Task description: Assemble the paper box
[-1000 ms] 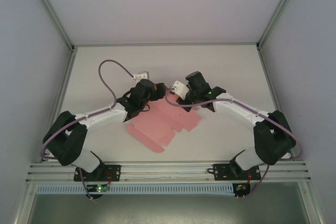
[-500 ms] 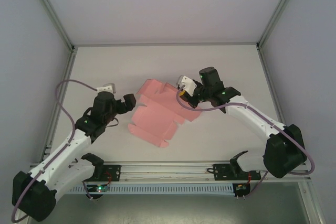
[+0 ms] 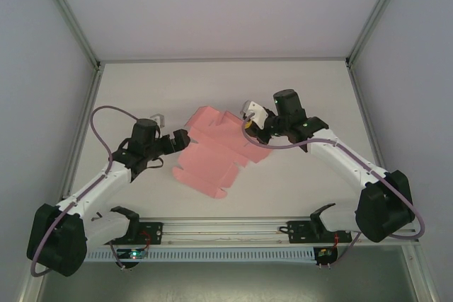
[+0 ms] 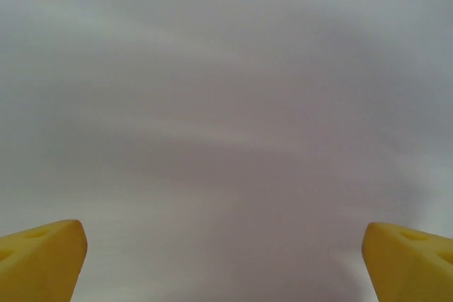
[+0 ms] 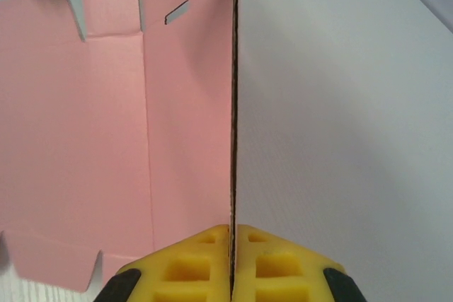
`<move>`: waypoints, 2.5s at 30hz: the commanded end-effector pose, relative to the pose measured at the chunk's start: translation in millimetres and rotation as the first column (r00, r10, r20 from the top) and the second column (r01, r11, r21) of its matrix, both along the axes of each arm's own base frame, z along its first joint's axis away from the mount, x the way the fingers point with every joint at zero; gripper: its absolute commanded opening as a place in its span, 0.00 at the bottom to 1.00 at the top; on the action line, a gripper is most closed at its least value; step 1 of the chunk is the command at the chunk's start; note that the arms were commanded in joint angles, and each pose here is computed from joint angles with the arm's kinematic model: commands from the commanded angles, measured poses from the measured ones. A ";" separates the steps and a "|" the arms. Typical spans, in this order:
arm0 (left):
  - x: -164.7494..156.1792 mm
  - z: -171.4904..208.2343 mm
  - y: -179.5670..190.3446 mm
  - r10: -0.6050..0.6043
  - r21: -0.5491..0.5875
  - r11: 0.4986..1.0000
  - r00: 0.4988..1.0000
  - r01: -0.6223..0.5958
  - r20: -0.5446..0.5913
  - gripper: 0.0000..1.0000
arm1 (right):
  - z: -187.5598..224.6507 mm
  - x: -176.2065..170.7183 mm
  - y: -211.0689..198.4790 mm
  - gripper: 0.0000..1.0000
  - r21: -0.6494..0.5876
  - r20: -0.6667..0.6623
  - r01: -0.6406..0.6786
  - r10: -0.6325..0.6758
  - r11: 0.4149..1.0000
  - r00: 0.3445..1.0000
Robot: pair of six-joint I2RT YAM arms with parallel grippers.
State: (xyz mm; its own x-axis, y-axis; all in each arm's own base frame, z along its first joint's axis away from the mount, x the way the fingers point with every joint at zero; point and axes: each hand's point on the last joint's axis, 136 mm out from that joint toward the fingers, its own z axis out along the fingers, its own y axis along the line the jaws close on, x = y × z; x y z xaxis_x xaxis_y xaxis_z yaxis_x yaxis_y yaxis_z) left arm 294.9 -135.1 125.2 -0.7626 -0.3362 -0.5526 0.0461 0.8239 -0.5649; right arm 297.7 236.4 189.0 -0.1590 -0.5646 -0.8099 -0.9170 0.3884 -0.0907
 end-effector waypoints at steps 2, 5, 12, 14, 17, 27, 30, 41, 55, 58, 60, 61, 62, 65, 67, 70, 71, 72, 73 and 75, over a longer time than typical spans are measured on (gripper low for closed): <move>-2.3 37.4 -36.5 -0.194 -0.134 0.965 0.959 0.224 0.205 1.00 | 8.7 -8.1 6.7 0.00 0.070 -0.015 -0.038 0.039 0.997 0.999; -2.4 33.8 -39.6 -0.217 -0.120 0.962 0.956 0.244 0.199 1.00 | 10.2 -9.4 9.6 0.00 0.089 -0.024 -0.046 0.048 0.995 0.999; -4.1 24.9 -36.0 -0.195 -0.086 0.973 0.962 0.214 0.193 1.00 | 7.1 -3.9 6.5 0.00 0.084 -0.015 -0.004 0.005 0.996 1.000; -6.0 25.7 -36.3 -0.196 -0.076 0.973 0.956 0.217 0.218 1.00 | 8.9 -5.1 7.8 0.00 0.094 -0.018 -0.012 0.013 0.996 1.000; -2.8 18.5 -40.8 -0.202 -0.056 0.974 0.959 0.217 0.200 1.00 | 15.6 -15.5 18.7 0.00 0.135 -0.016 -0.079 0.082 0.988 0.996; 24.2 -19.9 -46.7 -0.102 0.055 0.994 0.991 0.098 0.085 0.81 | 2.5 -19.5 35.1 0.00 0.100 -0.039 -0.106 0.110 0.989 0.993; 26.7 -35.0 -37.5 -0.047 0.099 0.994 0.998 0.043 0.037 0.78 | -4.5 -7.0 32.8 0.00 0.039 0.002 -0.040 0.040 0.998 0.999; -3.7 -51.6 0.9 0.083 0.209 0.976 0.994 -0.067 -0.072 0.96 | -65.4 62.1 -2.8 0.00 -0.479 0.457 0.347 -0.108 0.806 0.883; 17.6 -0.1 78.1 0.369 0.228 0.903 0.929 -0.363 0.021 1.00 | -35.1 41.2 19.9 0.00 -0.371 0.751 0.299 0.095 0.879 0.653; 42.7 1.4 57.1 0.249 0.193 0.947 0.966 -0.257 0.063 1.00 | -37.9 34.0 15.6 0.00 -0.339 0.800 0.330 0.086 0.881 0.594; 60.2 2.4 37.0 0.139 0.168 0.974 0.985 -0.155 0.105 1.00 | -36.8 30.5 14.6 0.00 -0.317 0.810 0.330 0.073 0.889 0.581; 67.3 2.2 28.5 0.096 0.156 0.981 0.988 -0.114 0.119 1.00 | -37.4 29.2 14.2 0.00 -0.311 0.806 0.326 0.067 0.893 0.587; 72.8 1.8 16.7 0.034 0.139 0.989 0.990 -0.053 0.135 1.00 | -39.2 27.3 14.2 0.00 -0.313 0.799 0.317 0.068 0.895 0.597; 76.6 1.3 -25.7 -0.199 0.071 0.980 0.957 0.188 0.211 0.94 | -44.3 23.2 13.5 0.00 -0.320 0.777 0.301 0.067 0.899 0.626; 68.6 -1.7 -49.2 -0.325 0.037 0.945 0.915 0.326 0.238 0.89 | -47.1 21.1 9.5 0.00 -0.323 0.773 0.307 0.062 0.895 0.631; 51.1 -8.3 -78.0 -0.472 0.053 0.878 0.842 0.476 0.263 0.82 | -45.3 18.3 7.9 0.00 -0.304 0.769 0.306 0.043 0.902 0.638; 44.5 -9.9 -87.0 -0.511 0.071 0.855 0.813 0.514 0.277 0.79 | -45.5 17.5 8.6 0.00 -0.301 0.762 0.298 0.041 0.906 0.646; 39.9 -9.9 -94.2 -0.539 0.088 0.838 0.790 0.539 0.291 0.76 | -46.1 16.4 9.2 0.00 -0.305 0.755 0.290 0.045 0.907 0.654; 35.0 -9.9 -100.8 -0.561 0.096 0.822 0.771 0.561 0.299 0.73 | -46.7 15.0 10.1 0.00 -0.310 0.748 0.282 0.050 0.908 0.662; 28.4 -6.3 -111.3 -0.588 0.108 0.802 0.745 0.587 0.316 0.68 | -48.6 13.1 10.1 0.00 -0.316 0.737 0.272 0.055 0.909 0.674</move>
State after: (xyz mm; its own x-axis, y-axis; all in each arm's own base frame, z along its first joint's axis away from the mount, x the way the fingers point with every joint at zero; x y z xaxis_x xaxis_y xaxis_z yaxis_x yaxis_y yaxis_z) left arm 330.3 -219.1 91.7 -0.7248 0.0483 -0.6872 0.5203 0.6922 -0.5002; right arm 316.8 241.0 134.9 0.2863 -0.8813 -0.3759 -0.4276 0.2335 -0.8733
